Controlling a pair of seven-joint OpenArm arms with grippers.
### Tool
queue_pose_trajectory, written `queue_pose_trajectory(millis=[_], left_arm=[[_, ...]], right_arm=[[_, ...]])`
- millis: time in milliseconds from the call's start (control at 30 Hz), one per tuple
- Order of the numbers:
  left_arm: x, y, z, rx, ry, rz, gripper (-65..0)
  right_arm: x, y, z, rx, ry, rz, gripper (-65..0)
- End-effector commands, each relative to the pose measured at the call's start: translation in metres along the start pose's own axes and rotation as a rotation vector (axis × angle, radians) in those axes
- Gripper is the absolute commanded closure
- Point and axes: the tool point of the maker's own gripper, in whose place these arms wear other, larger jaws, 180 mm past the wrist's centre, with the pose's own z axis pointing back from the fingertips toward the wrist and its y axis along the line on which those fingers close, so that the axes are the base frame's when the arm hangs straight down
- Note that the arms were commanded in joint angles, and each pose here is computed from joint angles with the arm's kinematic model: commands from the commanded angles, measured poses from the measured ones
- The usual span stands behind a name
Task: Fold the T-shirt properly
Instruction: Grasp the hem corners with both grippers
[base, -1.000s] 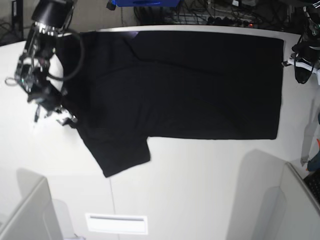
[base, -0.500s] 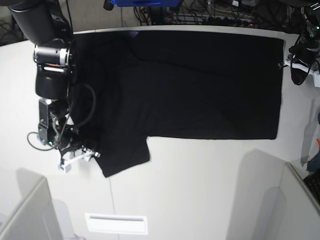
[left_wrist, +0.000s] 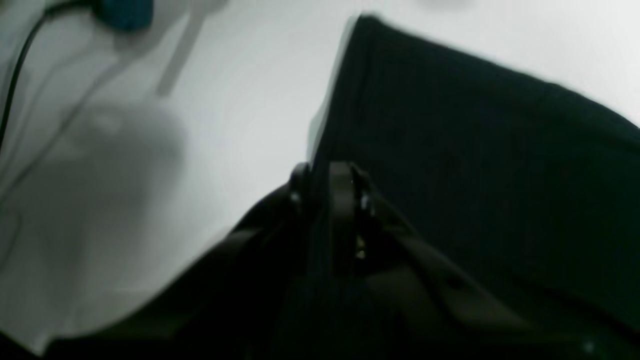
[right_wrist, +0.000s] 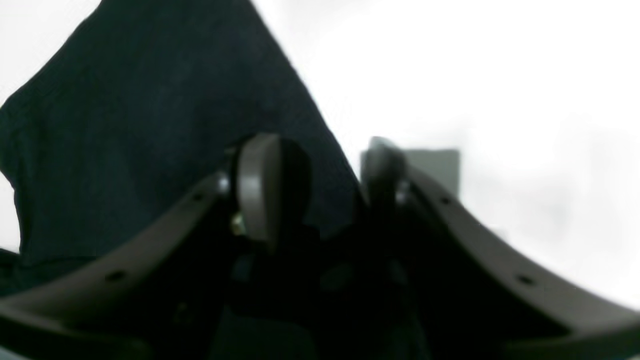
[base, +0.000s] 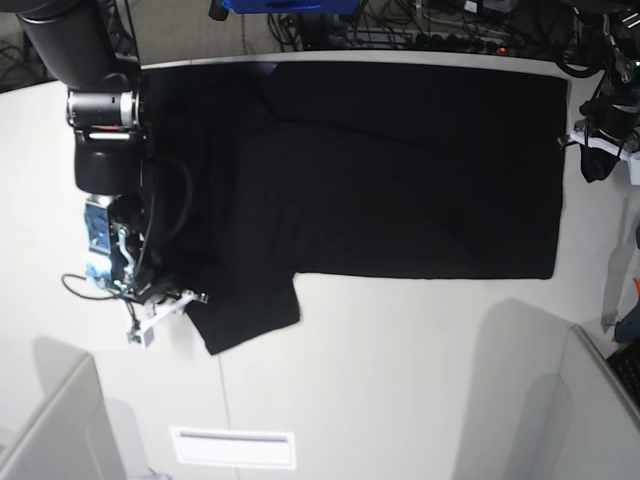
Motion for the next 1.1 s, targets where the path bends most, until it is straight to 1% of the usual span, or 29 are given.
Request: queue_pose_trajectory(millis=[0,67,133,167,200,233,300,333,400,433,467,500,567,633,667,700,833,967,1067], left_arm=[[0.013,0.002,0.001,0.004,-0.02,-0.02,-7.9],[0.016,-0.001,-0.004,-0.004,0.016,-0.022,-7.9],[0.019,-0.004,-0.012,-0.015,0.047,-0.003,-8.1],[0.022,-0.005,-0.016,-0.02,0.052,0.011,-8.2],[0.026,-0.005,-0.023,-0.024,0.057,0.03,-8.4],[0.032,-0.003,-0.03,-0.027,0.061,0.039,-10.5],[0.045,0.0,-0.045,-0.036,0.072,0.066,-19.6],[0.052,0.0,-0.054,-0.046,0.077,0.078,-26.0],[0.067,-0.003,-0.072,-0.065,0.093,0.069,-41.0],[0.07,-0.005,-0.082,-0.069,0.11,0.067,-46.7],[0.076,-0.002,-0.093,-0.055,0.129,0.061,-51.0],[0.082,0.0,-0.105,-0.033,0.142,0.053,-53.3],[0.09,0.002,-0.131,0.023,0.156,0.014,-52.8],[0.098,0.004,-0.154,0.089,0.162,-0.066,-52.3],[0.102,0.002,-0.161,0.104,0.159,-0.093,-52.3],[0.103,-0.002,-0.168,0.106,0.162,-0.112,-52.5],[0.102,-0.02,-0.187,0.074,0.182,-0.103,-52.5],[0.087,-0.03,-0.198,0.059,0.246,-0.13,-52.5],[0.077,-0.042,-0.202,0.038,0.265,-0.139,-52.5]], right_arm=[[0.009,0.0,0.003,0.0,0.0,-0.002,-21.9],[0.009,0.0,0.003,-0.001,-0.002,-0.001,-19.2],[0.014,0.0,0.003,-0.001,-0.026,-0.001,-12.0],[0.017,0.0,0.003,-0.001,-0.048,-0.001,-7.4],[0.021,-0.001,0.003,-0.001,-0.068,-0.003,-1.2],[0.018,-0.002,0.003,-0.004,-0.073,-0.005,0.0],[0.016,-0.003,0.002,-0.005,-0.074,-0.006,0.0],[0.016,-0.003,0.002,-0.005,-0.074,-0.006,0.0],[0.016,-0.003,0.002,-0.005,-0.072,-0.008,0.0],[0.016,-0.003,0.002,-0.005,-0.074,-0.008,0.0],[0.016,-0.002,0.002,-0.003,-0.074,-0.008,0.0],[0.016,-0.002,0.002,-0.003,-0.074,-0.008,0.0],[0.016,-0.001,0.002,-0.001,-0.074,-0.006,0.0],[0.015,0.0,0.002,0.001,-0.074,-0.005,0.0],[0.015,0.0,0.002,0.001,-0.074,-0.005,0.0],[0.016,0.0,0.002,0.001,-0.075,-0.005,0.0],[0.016,0.001,0.002,0.001,-0.074,-0.003,0.0],[0.017,0.001,0.002,0.002,-0.077,-0.005,0.0],[0.018,0.0,0.003,0.0,-0.079,-0.005,0.0]])
